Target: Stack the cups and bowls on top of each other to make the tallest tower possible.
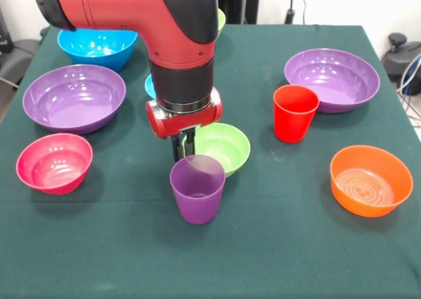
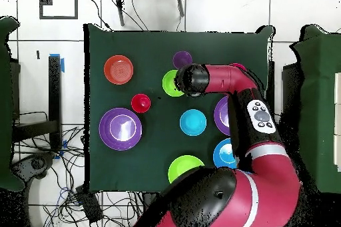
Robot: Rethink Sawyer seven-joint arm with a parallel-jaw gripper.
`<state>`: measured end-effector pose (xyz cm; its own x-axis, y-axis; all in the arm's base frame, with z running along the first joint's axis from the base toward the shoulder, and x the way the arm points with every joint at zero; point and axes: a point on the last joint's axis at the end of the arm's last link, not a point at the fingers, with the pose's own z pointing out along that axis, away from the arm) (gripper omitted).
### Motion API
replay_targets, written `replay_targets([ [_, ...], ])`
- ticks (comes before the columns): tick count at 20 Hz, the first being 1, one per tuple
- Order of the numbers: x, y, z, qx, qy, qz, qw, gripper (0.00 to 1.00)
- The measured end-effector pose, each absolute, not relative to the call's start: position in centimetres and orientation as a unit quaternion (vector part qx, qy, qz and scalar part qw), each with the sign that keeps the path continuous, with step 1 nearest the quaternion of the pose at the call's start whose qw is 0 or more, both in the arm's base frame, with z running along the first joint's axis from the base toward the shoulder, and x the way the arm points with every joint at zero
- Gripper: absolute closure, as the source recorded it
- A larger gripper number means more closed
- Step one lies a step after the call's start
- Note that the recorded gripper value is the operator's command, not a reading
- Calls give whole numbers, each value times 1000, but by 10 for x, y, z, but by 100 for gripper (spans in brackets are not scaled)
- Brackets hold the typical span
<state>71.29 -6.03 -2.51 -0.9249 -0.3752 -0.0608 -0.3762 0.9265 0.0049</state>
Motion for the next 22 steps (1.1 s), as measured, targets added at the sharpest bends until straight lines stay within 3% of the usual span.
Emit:
replay_targets([
  [8,698,-83,-1,-182,983,10,-6,100],
  [22,671,-93,18,-180,983,14,-24,100],
])
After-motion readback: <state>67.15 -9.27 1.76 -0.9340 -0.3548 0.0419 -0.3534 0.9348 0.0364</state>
